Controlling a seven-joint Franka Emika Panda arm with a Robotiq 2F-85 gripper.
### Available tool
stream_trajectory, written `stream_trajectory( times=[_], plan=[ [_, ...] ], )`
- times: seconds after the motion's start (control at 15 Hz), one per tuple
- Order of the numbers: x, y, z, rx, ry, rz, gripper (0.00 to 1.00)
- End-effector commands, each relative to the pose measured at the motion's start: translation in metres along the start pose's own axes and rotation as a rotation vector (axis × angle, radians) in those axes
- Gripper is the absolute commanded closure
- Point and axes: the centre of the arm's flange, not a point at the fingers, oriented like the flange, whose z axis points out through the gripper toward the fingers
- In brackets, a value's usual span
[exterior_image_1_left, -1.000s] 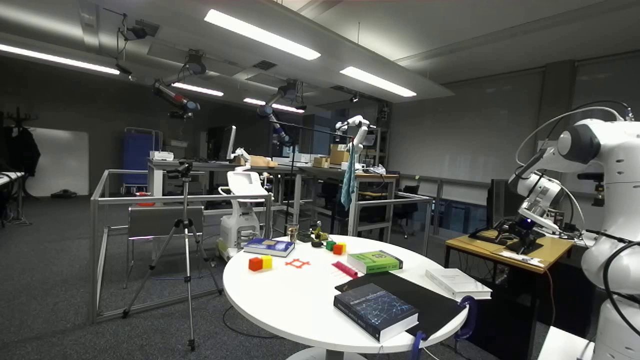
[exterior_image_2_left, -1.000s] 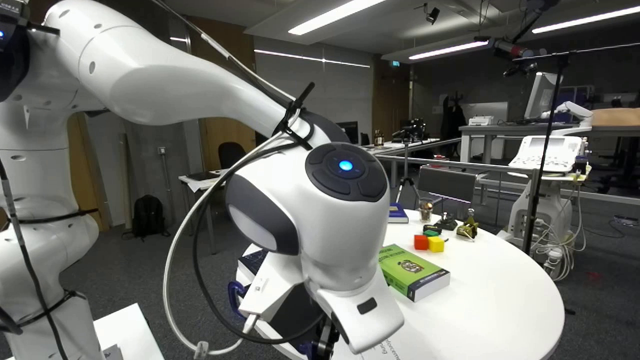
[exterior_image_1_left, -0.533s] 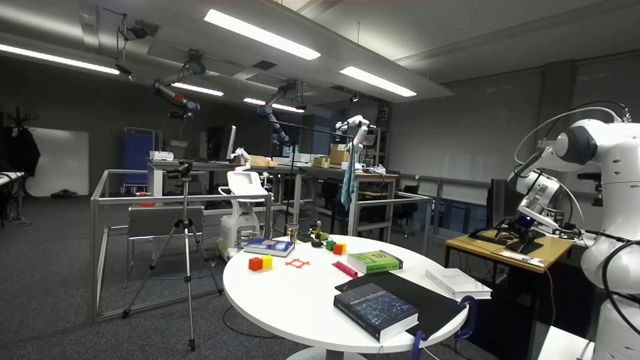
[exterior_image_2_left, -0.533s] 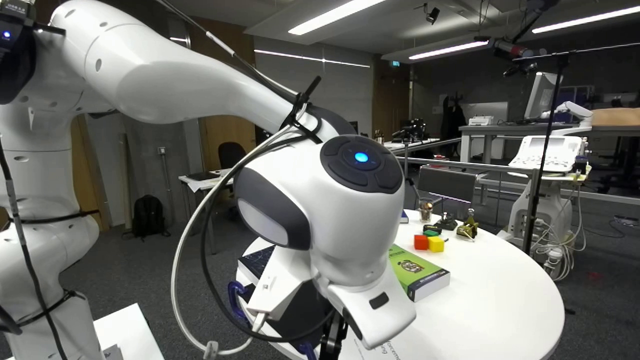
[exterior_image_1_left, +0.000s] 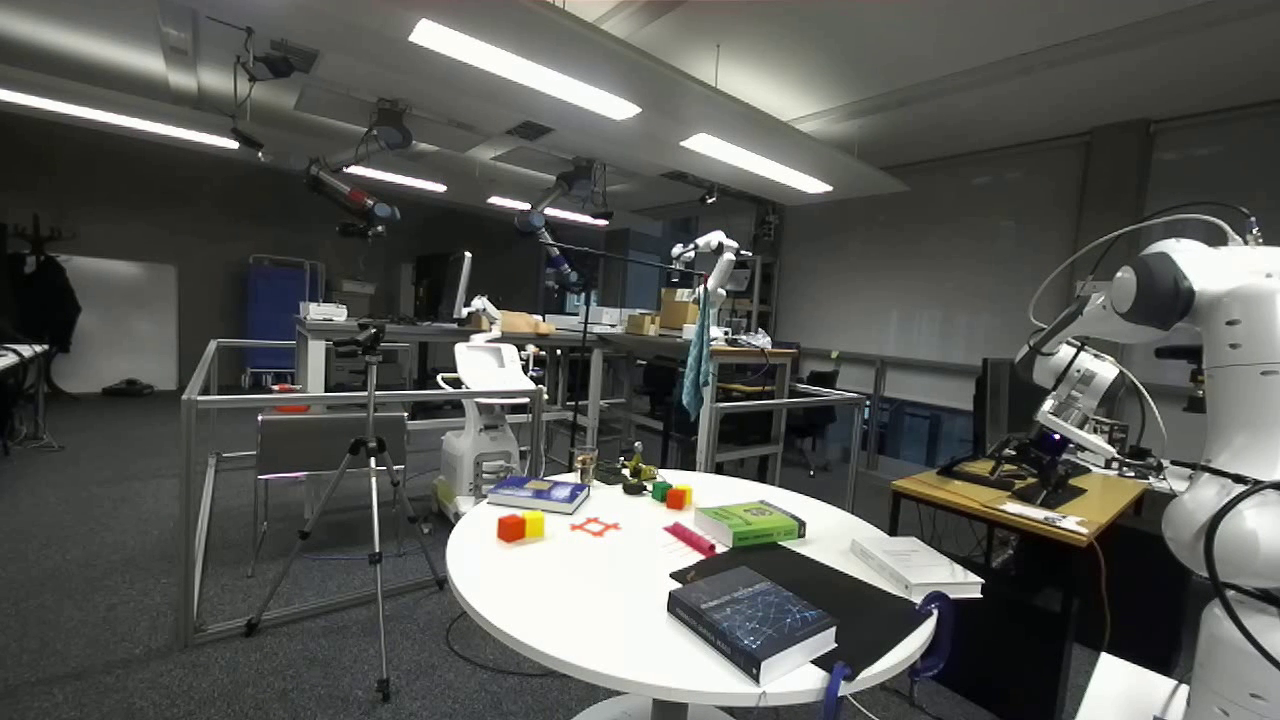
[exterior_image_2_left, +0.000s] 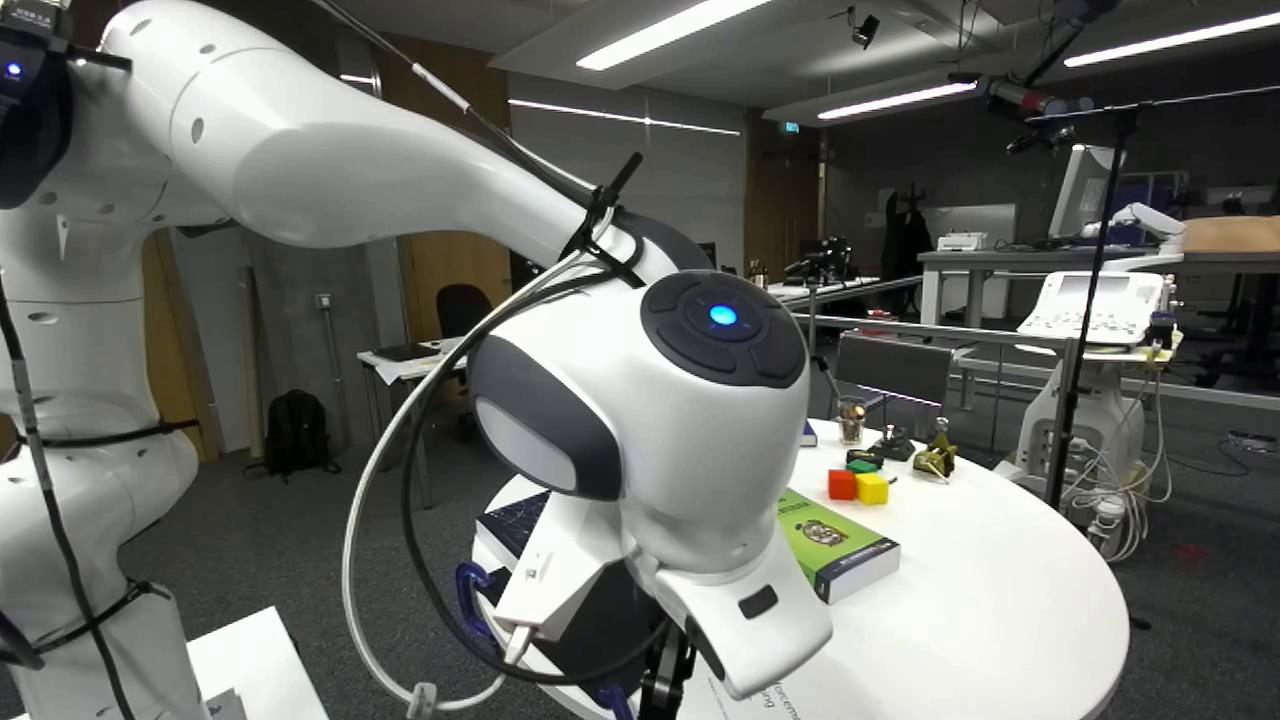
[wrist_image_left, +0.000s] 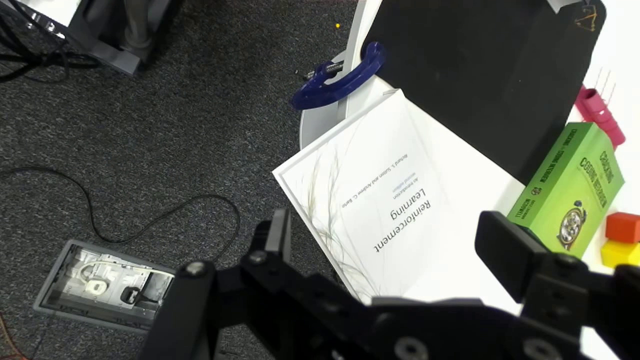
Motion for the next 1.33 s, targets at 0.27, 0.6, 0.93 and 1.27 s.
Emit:
stream_trajectory(
  times=[0.27, 0.6, 0.93, 1.27],
  plan=[
    [0.0, 0.0, 0.0, 0.0, 0.0, 0.0, 0.0],
    [0.0, 0.0, 0.0, 0.0, 0.0, 0.0, 0.0],
    [0.014, 0.003, -0.007, -0.001, -0.012, -0.014, 0.0],
    [0.045, 0.019, -0.017, -0.008, -0.057, 0.005, 0.0]
  ],
)
